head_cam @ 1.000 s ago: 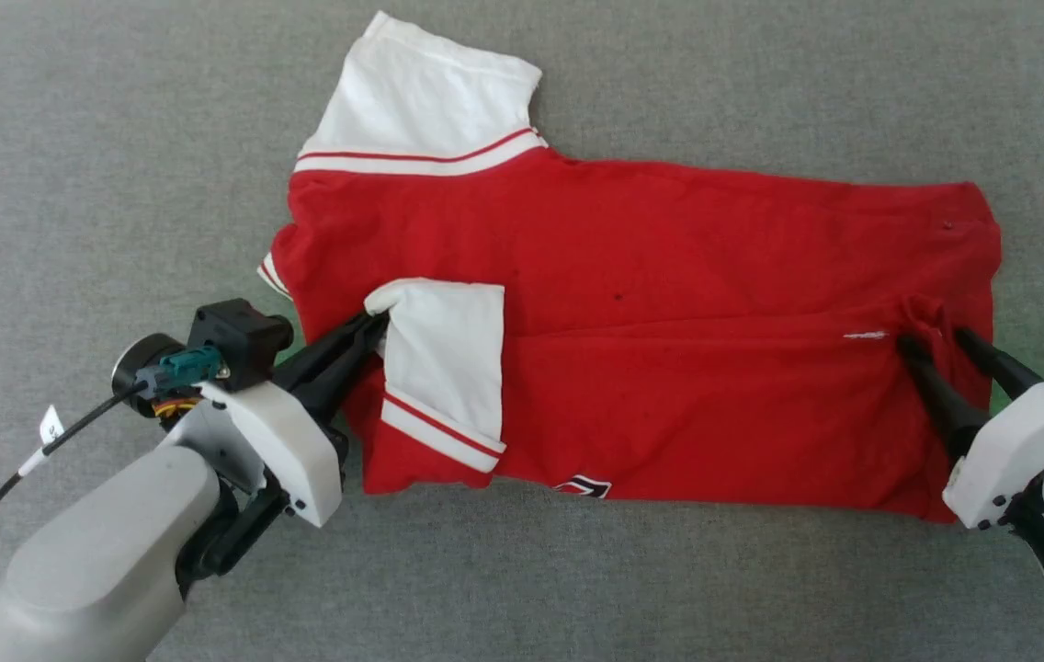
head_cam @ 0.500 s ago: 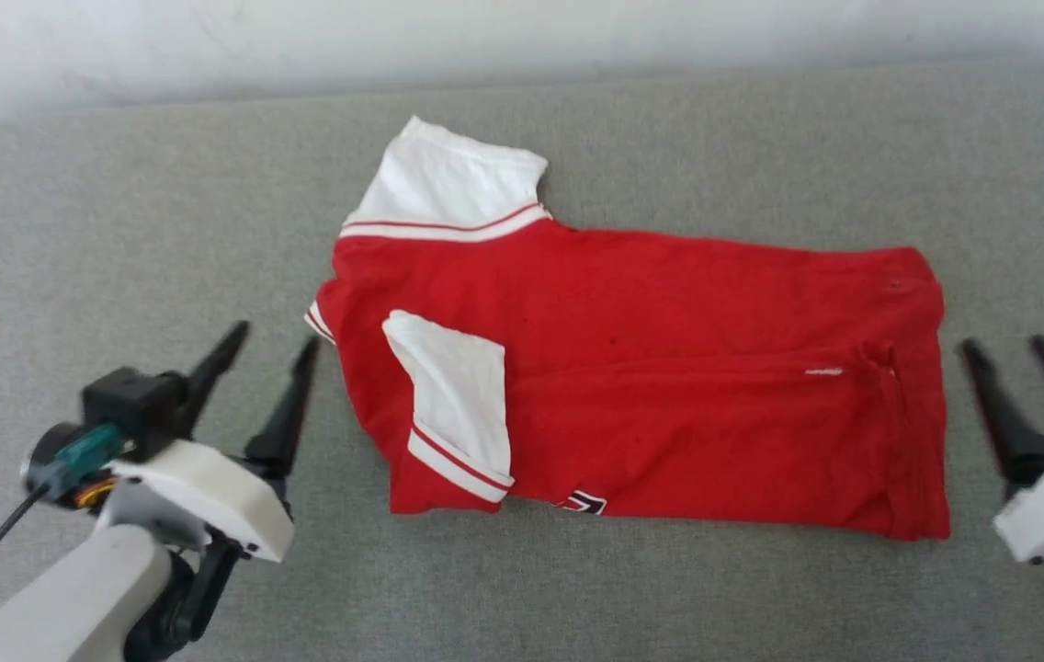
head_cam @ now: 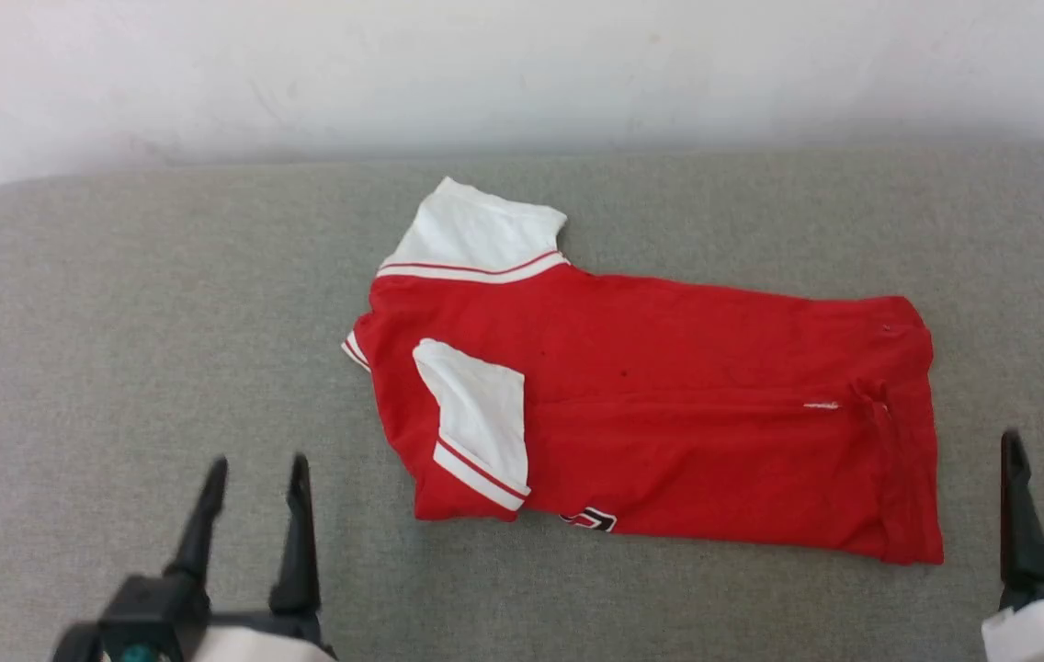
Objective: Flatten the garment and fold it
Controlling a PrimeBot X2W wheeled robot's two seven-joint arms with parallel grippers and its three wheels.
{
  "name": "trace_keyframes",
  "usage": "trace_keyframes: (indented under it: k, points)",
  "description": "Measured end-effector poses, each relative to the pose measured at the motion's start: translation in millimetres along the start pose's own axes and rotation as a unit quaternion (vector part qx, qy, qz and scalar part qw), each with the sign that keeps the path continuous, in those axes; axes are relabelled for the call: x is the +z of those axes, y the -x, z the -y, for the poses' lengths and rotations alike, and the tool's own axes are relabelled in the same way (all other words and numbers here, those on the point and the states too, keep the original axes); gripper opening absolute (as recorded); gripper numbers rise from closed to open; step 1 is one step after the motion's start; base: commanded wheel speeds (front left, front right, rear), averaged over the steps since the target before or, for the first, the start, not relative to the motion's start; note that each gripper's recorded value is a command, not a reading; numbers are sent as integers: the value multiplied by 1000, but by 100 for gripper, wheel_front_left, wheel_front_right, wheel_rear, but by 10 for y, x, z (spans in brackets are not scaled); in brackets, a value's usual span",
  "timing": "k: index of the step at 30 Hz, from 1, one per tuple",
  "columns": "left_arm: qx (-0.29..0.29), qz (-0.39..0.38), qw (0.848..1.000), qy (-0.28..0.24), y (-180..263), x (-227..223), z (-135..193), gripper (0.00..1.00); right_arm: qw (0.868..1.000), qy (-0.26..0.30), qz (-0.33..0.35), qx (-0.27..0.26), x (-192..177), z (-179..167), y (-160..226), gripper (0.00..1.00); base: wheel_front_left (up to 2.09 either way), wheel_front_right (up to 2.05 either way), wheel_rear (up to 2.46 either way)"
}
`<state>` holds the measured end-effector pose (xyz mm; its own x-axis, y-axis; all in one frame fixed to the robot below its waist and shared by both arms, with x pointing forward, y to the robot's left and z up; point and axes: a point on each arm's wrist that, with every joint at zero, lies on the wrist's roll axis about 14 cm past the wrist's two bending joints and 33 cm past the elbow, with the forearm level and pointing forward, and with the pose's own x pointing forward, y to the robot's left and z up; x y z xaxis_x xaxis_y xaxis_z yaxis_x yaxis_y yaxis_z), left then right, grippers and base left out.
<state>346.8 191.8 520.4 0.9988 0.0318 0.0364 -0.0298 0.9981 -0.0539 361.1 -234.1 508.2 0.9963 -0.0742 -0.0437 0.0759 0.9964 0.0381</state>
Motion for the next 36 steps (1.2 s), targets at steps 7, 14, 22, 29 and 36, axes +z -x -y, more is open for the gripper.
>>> trace_keyframes:
  k: [7, 14, 22, 29, 36]
  points:
    - [14, -15, 999, 25, 219, -131, -33, 100, 1000, -17, -4, -5, -127, 29, 177, 100, 0, 0, 0]
    - [-45, -12, 999, 1, -34, -1, 27, 100, 1000, -5, 0, -2, -100, 14, 147, 100, 0, 0, 0]
    - [-164, -102, 981, 8, -408, -83, 625, 100, 999, -7, -28, 14, -265, -107, -9, 100, 0, 0, 0]
    - [-187, -205, 961, 20, -413, -542, 842, 100, 998, -7, -57, 17, -462, -142, -96, 100, 0, 0, 0]
    - [-164, -287, 944, 13, -318, -965, 764, 100, 997, -4, -74, 14, -575, -123, -124, 100, 0, 0, 0]
